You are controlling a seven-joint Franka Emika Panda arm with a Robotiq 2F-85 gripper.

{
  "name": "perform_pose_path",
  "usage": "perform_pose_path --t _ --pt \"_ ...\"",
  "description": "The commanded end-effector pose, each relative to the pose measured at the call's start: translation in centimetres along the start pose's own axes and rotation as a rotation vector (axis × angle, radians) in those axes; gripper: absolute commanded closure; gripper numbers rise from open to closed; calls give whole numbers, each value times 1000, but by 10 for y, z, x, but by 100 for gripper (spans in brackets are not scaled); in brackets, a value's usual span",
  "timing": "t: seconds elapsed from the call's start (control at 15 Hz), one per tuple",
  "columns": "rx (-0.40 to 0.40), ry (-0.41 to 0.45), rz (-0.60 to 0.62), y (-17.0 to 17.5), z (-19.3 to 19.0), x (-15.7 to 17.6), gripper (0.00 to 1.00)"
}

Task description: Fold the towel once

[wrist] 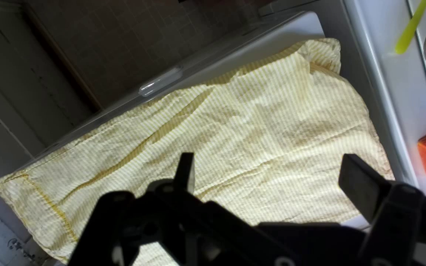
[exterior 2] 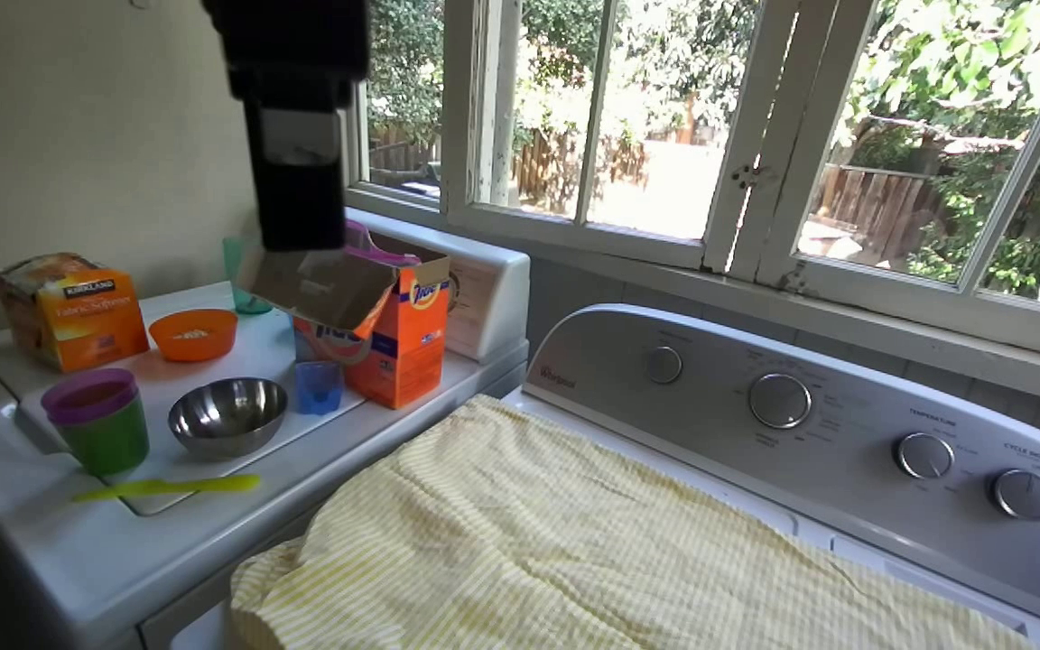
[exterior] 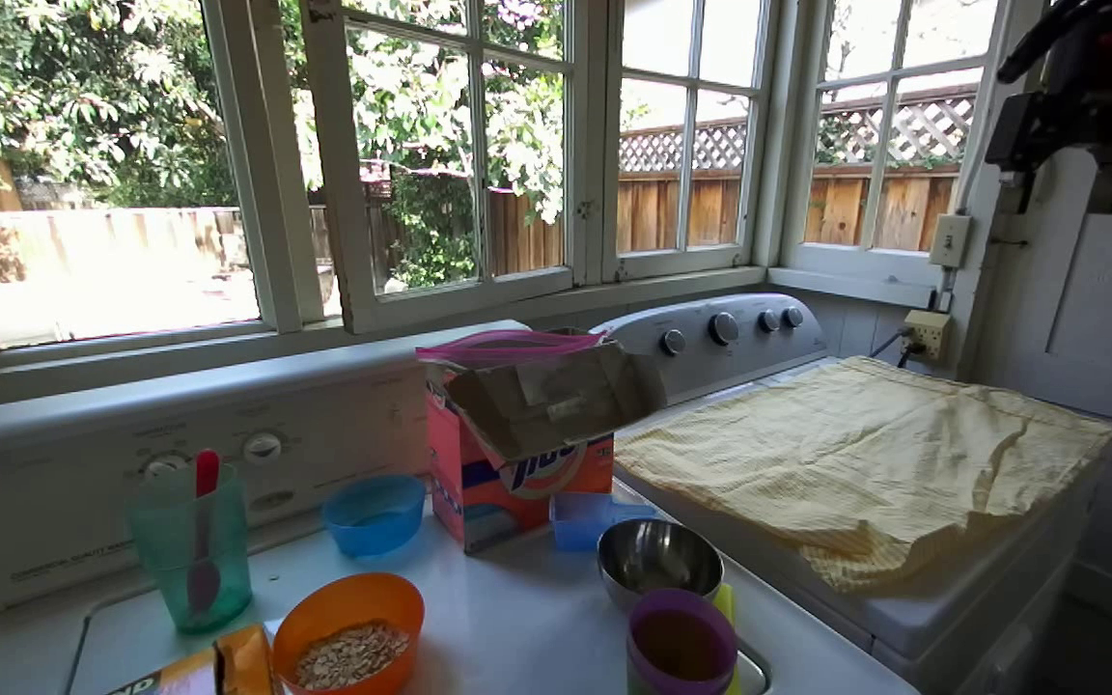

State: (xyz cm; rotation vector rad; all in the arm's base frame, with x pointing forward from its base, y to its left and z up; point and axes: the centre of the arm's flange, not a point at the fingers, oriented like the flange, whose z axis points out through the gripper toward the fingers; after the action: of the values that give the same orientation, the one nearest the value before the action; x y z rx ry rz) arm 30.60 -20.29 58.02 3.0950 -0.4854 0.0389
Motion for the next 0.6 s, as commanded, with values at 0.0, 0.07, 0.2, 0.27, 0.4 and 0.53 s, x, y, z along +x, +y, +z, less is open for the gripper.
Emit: perform_pose_path --t 0.0,0.07,0.2,0.27,0.4,0.53 --pt "0 0 0 0 0 0 0" --pt "0 0 0 0 0 0 0" --pt "0 0 0 0 0 0 0" --pt "0 0 0 0 0 0 0" --pt "0 0 0 0 0 0 0" --pt "-15 -1 -25 -13 9 3 0"
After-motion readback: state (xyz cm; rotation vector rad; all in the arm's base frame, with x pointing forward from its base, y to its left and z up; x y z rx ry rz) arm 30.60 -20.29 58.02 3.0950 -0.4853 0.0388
